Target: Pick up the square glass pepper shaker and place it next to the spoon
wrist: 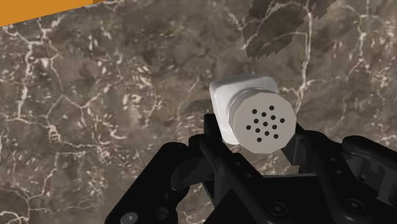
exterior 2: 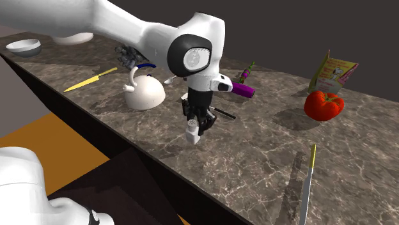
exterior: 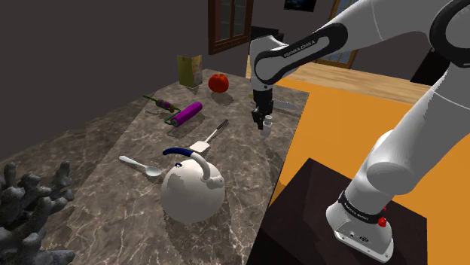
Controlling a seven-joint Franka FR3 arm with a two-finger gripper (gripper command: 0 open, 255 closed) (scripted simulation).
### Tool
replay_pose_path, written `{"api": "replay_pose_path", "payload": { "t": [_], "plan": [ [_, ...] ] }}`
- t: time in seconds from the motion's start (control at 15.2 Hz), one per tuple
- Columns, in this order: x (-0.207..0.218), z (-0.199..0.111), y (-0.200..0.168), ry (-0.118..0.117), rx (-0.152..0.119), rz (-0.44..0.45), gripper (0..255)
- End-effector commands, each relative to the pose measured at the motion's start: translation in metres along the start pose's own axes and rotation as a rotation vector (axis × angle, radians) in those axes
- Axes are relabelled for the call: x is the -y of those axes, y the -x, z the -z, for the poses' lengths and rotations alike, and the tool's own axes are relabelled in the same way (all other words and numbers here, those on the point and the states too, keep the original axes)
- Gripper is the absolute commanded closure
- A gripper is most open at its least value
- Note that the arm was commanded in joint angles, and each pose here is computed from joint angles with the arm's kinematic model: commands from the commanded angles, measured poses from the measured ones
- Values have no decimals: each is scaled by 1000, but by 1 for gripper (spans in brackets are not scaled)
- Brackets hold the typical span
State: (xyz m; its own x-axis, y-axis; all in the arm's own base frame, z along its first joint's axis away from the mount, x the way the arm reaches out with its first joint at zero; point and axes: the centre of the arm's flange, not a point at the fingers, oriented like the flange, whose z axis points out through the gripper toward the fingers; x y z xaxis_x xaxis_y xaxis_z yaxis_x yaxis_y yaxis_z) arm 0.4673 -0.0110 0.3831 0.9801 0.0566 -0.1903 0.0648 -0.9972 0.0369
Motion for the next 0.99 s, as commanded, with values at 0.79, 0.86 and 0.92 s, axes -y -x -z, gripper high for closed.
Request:
{"api": "replay_pose_path", "payload": {
  "t": [0.79,0.86,0.92],
  "plan": [
    [-3,74,15,0,0,0,255],
    [-3,79,16,0,0,0,255],
    [-3,85,17,0,0,0,255]
  ]
}}
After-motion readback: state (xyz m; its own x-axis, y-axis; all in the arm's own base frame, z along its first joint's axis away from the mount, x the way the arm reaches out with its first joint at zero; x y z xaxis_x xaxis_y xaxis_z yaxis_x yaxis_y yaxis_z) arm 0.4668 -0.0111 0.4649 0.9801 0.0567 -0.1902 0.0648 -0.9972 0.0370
